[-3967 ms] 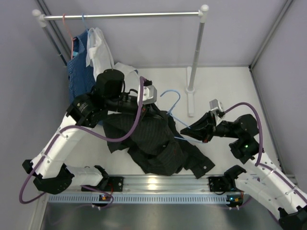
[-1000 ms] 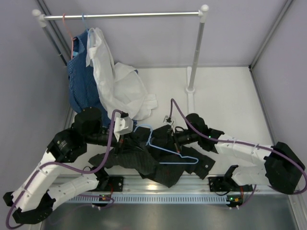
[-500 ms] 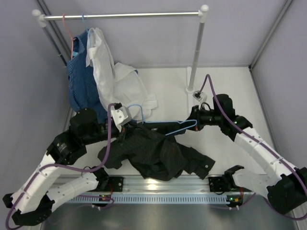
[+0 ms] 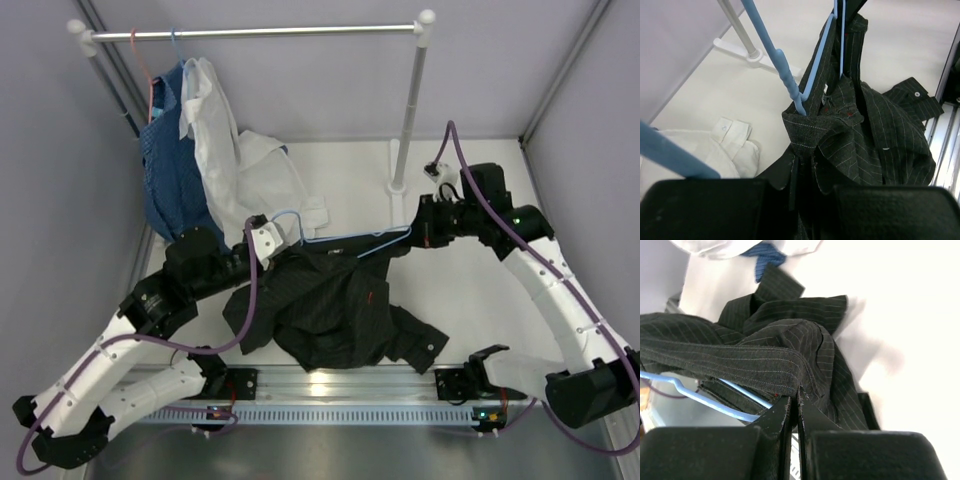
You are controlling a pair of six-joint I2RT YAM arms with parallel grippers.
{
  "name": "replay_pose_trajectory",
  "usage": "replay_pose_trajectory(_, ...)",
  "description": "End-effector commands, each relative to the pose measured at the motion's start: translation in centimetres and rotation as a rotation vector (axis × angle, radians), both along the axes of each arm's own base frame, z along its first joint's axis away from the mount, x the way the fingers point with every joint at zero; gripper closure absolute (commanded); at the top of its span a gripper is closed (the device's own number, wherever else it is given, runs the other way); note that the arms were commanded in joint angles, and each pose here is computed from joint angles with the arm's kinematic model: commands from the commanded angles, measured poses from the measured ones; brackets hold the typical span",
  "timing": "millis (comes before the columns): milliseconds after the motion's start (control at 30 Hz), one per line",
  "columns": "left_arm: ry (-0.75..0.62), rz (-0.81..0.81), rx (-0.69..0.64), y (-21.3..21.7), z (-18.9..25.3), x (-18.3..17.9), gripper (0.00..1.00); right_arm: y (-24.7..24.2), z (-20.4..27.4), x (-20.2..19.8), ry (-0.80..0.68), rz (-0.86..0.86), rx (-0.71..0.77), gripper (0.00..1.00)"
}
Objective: Place the shirt on the hanger
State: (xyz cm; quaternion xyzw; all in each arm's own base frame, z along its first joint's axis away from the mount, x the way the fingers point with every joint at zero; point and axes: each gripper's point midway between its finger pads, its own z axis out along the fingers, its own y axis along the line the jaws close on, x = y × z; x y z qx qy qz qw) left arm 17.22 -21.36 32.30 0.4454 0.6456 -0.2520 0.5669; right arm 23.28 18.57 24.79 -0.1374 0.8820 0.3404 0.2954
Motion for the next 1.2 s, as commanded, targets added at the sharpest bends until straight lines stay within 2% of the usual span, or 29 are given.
replay_pose_trajectory(0,-0.006,0.091,0.092,1.3,-2.0,1.7,1.00,-4.5,1.3,2.3,-0.049,-0.182,-0.193,1.00)
replay_pose_trajectory(133,0.010,0.084,0.144,0.8,-3.5,2.3,1.00,-5.6,1.4,2.9,-0.036,-0.216,-0.265,1.00)
replay_pose_trajectory(333,0.013,-0.027,0.168,-0.3,-4.7,1.2,1.00,-9.5,0.7,5.6,-0.071,-0.375,-0.455,1.00)
replay_pose_trajectory(500,0.045,-0.058,0.189,-0.6,-6.3,0.9,1.00,-12.0,2.5,8.2,-0.130,-0.478,-0.539,1.00)
replay_pose_trajectory(600,0.068,-0.012,0.212,-0.3,-6.9,1.5,1.00,-10.4,4.4,8.9,-0.153,-0.447,-0.449,1.00)
replay_pose_trajectory(700,0.108,0.027,0.179,-0.7,-6.1,2.1,1.00,-6.1,5.0,8.0,-0.135,-0.303,-0.309,1.00)
replay_pose_trajectory(800,0.137,0.064,0.045,-2.7,-2.7,3.4,1.00,0.1,5.7,4.5,-0.072,-0.071,-0.052,1.00)
replay_pose_trajectory(867,0.203,0.169,-0.050,-3.3,-0.9,5.0,1.00,2.4,6.0,3.1,-0.065,-0.026,0.043,1.00)
replay_pose_trajectory(900,0.190,0.186,-0.103,-3.7,1.8,5.6,1.00,2.8,7.1,2.2,-0.094,-0.020,0.079,1.00)
replay_pose_trajectory(933,0.262,0.211,-0.117,-5.0,1.3,6.6,1.00,3.4,7.5,1.6,-0.088,-0.021,0.112,1.00)
replay_pose_trajectory(1033,0.320,0.254,-0.205,-7.1,4.1,8.8,1.00,4.7,9.1,-0.3,-0.124,0.003,0.195,1.00)
replay_pose_trajectory(1167,0.324,0.228,-0.318,-9.6,7.5,10.3,1.00,5.4,8.2,-1.9,-0.117,0.020,0.211,1.00)
